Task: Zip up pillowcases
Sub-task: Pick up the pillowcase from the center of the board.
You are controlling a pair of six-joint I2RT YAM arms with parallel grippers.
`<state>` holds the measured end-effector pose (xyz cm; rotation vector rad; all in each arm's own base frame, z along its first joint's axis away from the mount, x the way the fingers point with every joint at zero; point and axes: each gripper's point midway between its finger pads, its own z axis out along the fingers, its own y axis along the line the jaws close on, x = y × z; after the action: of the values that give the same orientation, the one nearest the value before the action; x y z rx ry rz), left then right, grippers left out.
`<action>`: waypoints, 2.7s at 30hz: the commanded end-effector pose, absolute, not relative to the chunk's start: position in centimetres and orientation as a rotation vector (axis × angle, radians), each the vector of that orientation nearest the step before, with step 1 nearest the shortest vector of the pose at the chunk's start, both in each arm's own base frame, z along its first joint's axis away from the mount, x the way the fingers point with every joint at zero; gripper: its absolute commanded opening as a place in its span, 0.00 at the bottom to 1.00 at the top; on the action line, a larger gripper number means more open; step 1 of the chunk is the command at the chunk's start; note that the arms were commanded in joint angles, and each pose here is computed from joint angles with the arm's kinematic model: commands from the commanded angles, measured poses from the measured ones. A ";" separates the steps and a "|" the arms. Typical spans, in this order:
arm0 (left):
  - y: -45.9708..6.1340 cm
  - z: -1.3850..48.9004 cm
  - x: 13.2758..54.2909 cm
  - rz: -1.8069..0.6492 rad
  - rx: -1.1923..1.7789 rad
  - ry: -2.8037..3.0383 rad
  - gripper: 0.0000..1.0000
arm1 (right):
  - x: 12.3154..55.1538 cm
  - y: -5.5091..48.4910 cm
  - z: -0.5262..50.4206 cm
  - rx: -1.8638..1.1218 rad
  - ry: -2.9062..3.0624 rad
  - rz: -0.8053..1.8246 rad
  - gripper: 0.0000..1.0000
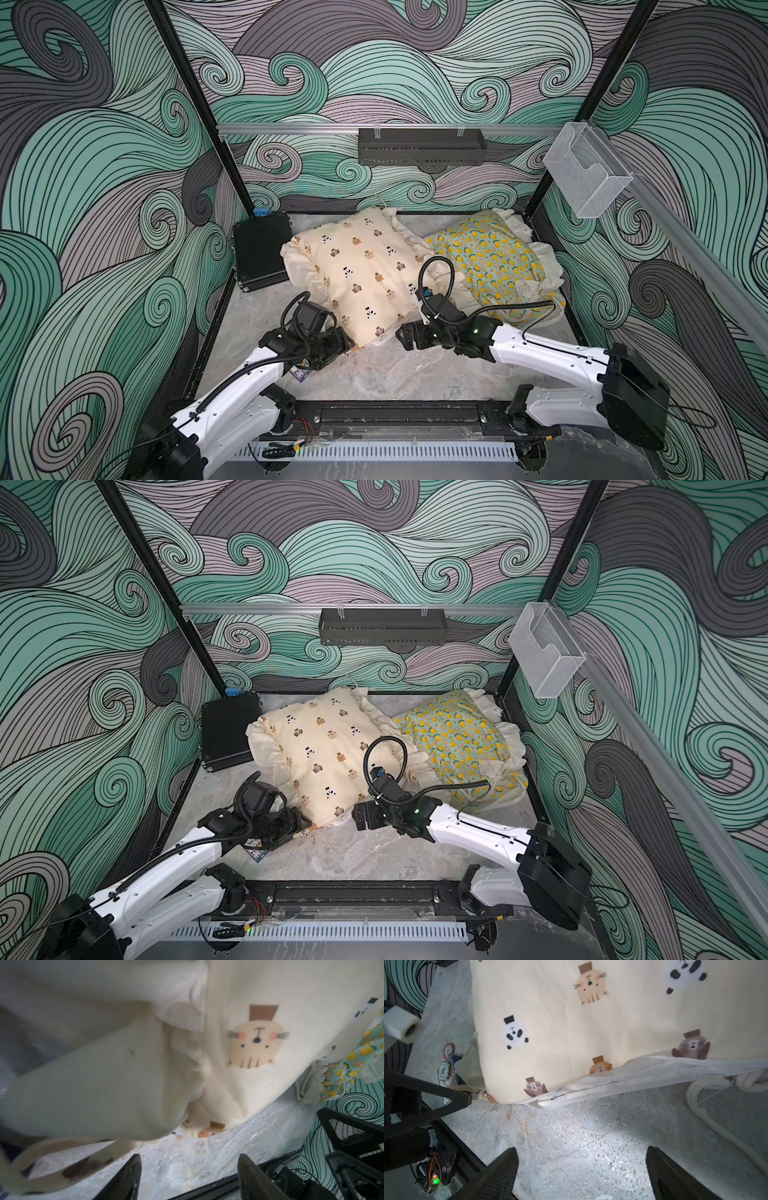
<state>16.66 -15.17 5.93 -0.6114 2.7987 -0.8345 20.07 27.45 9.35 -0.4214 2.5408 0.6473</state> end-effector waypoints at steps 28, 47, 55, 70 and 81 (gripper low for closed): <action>-17.9 3.4 19.7 -0.829 -0.660 2.764 0.22 | 21.1 29.3 10.4 -0.409 2.480 0.692 0.99; -19.2 6.8 19.7 -0.949 -0.641 2.751 0.00 | 17.9 30.7 11.9 -0.621 2.461 0.650 0.95; -19.1 7.5 19.4 -0.970 -0.665 2.746 0.00 | 16.6 32.2 11.8 -0.690 2.459 0.678 0.76; -19.1 8.7 19.1 -1.020 -0.683 2.714 0.00 | 14.4 37.7 10.6 -0.735 2.434 1.036 0.49; -19.1 9.4 19.0 -1.039 -0.674 2.697 0.00 | 14.7 38.6 8.5 -0.673 2.509 1.114 0.43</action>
<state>19.16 -18.71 8.17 -0.6824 2.6996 -1.0019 14.39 38.09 7.89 -0.7089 2.5303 1.0312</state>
